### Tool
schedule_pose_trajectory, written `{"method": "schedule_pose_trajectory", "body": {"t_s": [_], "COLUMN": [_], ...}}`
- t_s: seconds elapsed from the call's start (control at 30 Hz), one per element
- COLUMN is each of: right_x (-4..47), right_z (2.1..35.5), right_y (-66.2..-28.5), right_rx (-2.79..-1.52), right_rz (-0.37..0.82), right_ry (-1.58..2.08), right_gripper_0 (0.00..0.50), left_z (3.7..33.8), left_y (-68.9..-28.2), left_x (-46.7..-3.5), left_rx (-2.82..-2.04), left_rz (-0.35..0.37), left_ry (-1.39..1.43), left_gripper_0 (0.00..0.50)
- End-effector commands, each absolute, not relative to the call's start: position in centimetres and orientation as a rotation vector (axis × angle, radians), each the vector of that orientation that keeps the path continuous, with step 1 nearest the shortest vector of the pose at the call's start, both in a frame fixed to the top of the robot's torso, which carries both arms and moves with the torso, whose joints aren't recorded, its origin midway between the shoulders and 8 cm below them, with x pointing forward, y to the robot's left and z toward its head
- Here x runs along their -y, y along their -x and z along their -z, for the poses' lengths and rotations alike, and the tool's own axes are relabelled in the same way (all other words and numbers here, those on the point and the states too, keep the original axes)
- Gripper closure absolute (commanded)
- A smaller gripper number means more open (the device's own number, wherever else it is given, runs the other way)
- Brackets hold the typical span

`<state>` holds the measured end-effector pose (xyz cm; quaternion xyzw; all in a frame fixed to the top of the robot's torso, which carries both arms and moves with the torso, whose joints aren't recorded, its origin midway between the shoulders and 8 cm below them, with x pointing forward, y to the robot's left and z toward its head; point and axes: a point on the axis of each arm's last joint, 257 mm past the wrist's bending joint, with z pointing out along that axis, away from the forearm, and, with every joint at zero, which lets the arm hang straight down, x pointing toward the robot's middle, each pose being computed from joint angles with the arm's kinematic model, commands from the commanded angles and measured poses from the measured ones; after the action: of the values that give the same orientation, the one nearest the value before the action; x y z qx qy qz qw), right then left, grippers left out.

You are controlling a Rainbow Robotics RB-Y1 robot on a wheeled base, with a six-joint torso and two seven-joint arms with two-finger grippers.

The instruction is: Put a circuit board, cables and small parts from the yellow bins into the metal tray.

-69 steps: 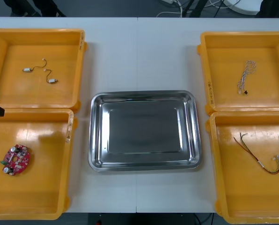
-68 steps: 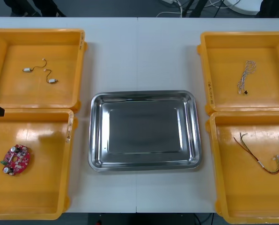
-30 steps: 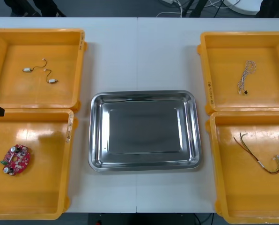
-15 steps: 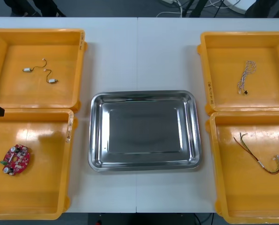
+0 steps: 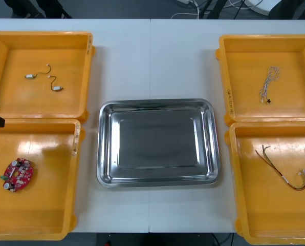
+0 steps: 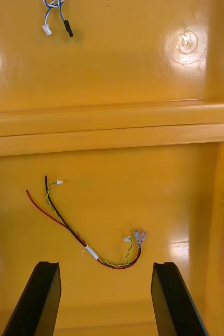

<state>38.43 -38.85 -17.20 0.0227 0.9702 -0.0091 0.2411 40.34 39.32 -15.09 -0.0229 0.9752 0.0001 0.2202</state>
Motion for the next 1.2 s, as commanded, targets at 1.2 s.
{"method": "schedule_pose_trajectory", "body": {"t_s": [1.2], "right_x": [39.18], "right_z": [16.14], "right_y": [-38.45], "right_rx": [-2.621], "right_rz": [0.023], "right_ry": [-0.101], "right_gripper_0": [0.000], "left_z": [13.09], "left_y": [-40.33], "left_x": [-40.85], "left_rx": [-2.653], "left_rz": [-0.100], "left_ry": [-0.092], "left_gripper_0": [0.000]}}
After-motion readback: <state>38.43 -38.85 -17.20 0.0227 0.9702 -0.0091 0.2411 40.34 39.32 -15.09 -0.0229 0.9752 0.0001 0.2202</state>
